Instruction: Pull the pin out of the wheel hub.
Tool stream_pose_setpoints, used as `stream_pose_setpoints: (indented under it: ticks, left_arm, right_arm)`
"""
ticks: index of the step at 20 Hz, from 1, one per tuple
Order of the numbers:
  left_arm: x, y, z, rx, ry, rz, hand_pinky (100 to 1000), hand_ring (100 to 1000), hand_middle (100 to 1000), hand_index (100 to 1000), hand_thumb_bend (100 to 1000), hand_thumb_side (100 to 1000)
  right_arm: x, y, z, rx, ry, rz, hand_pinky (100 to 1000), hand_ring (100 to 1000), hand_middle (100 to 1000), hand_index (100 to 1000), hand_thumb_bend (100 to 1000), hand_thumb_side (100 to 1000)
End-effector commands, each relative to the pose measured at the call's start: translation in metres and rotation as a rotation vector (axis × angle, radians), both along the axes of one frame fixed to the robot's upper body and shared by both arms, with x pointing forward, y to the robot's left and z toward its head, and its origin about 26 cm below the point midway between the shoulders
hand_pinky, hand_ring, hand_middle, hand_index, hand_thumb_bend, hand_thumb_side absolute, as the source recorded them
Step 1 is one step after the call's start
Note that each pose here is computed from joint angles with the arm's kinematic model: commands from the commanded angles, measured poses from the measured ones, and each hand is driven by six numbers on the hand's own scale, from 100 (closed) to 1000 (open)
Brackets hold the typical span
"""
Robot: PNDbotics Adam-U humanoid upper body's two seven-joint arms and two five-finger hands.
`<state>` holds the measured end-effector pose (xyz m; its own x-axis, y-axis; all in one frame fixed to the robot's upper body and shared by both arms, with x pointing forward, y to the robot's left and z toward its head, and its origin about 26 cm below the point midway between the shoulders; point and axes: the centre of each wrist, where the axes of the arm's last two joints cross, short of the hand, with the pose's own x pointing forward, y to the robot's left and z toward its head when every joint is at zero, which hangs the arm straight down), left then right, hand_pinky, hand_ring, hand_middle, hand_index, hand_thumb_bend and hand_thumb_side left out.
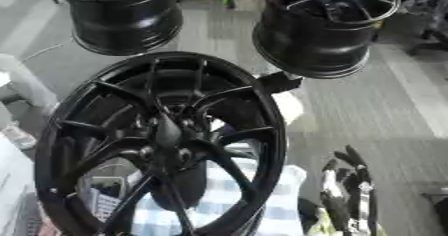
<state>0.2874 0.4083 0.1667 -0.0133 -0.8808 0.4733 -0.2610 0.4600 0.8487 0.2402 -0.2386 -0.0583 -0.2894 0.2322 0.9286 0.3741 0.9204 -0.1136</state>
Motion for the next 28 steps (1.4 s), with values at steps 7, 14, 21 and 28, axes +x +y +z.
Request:
stream_pose_setpoints:
  ticks: [7,14,21,28]
  left_arm:
    - [-0.018,0.052,-0.055,-0.041,0.04,0.305,751,786,872,963,260,684]
    - [-0.016,0.077,-0.073,-0.043,0.011,0.396,768,813,893,969,356,829]
    - [-0.018,0.074,-0.079,-0.149,-0.032,0.39,745,791,870,960,243,820]
    - [-0.024,0.054,-0.08,-0.364,-0.122,0.32,715,761,852,945,100,802]
  right_arm:
    - [0.003,-0.007,0.006,-0.021,-0.024,-0.014,520,537,729,897,100,519]
    - [0.002,-0.007,0.006,-0.021,-0.022,-0.015,520,537,729,897,100,518]
    - [0.003,-0.007,0.006,-0.024,-0.022,-0.015,520,537,729,897,100,518]
    - [0.003,-0.007,0.006,-0.024,-0.021,-0.019,520,537,730,897,100,518]
